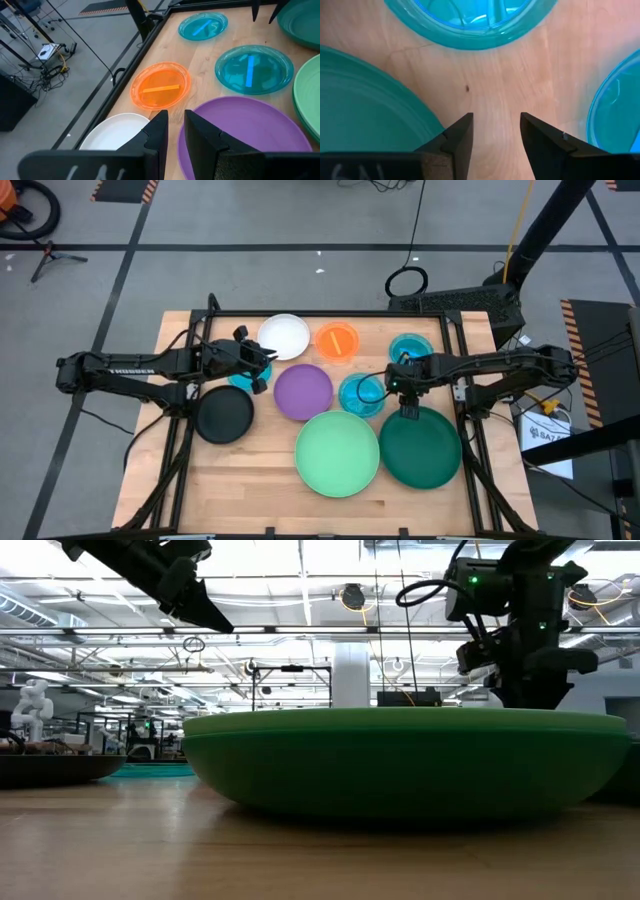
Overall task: Stack plastic plates
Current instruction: Stack the dark green plate on top of the light green plate
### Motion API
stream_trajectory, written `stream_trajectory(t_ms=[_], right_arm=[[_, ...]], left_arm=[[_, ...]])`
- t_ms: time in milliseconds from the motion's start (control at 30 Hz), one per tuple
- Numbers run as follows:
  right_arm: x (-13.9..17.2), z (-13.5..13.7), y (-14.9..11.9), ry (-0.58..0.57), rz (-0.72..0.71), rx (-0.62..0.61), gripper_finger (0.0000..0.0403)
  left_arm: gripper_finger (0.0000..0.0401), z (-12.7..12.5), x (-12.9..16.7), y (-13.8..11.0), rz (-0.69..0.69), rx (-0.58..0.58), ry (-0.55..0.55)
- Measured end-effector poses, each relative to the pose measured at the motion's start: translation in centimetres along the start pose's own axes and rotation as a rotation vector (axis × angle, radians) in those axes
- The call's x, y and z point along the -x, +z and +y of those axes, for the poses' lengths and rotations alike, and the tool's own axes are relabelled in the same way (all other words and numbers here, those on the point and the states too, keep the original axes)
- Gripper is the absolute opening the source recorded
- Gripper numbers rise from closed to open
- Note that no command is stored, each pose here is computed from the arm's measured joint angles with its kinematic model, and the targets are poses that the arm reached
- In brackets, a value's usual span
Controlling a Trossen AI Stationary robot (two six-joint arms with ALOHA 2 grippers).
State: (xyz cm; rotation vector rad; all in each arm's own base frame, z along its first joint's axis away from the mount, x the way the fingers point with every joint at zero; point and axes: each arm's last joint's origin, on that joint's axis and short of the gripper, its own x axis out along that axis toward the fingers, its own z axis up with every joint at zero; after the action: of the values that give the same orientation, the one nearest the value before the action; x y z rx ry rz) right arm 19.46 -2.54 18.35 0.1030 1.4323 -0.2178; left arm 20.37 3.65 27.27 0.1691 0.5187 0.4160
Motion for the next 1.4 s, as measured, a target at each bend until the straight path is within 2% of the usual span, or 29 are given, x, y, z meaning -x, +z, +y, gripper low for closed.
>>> stream_trajectory(t_ms=[333, 633, 900, 1400], right_arm=[[0.1, 0.2, -0.2, 0.098, 0.019, -0.006, 0.0155], [0.1, 0.3, -0.1, 0.100, 0.008, -0.006, 0.0155], [-1.3, 0.3, -0.7, 0.100, 0.005, -0.008, 0.0155], [-0.3, 0.3, -0.3, 0.112, 0.010, -0.026, 0.0155]], left_arm=[[0.0069, 0.0, 0.0, 0.0, -0.001, 0.000, 0.000], [0.0069, 0.0, 0.0, 0.0, 0.000, -0.001, 0.000], [0.0069, 0.0, 0.0, 0.0, 0.000, -0.003, 0.000], [0.0069, 0.0, 0.0, 0.0, -0.001, -0.005, 0.000]])
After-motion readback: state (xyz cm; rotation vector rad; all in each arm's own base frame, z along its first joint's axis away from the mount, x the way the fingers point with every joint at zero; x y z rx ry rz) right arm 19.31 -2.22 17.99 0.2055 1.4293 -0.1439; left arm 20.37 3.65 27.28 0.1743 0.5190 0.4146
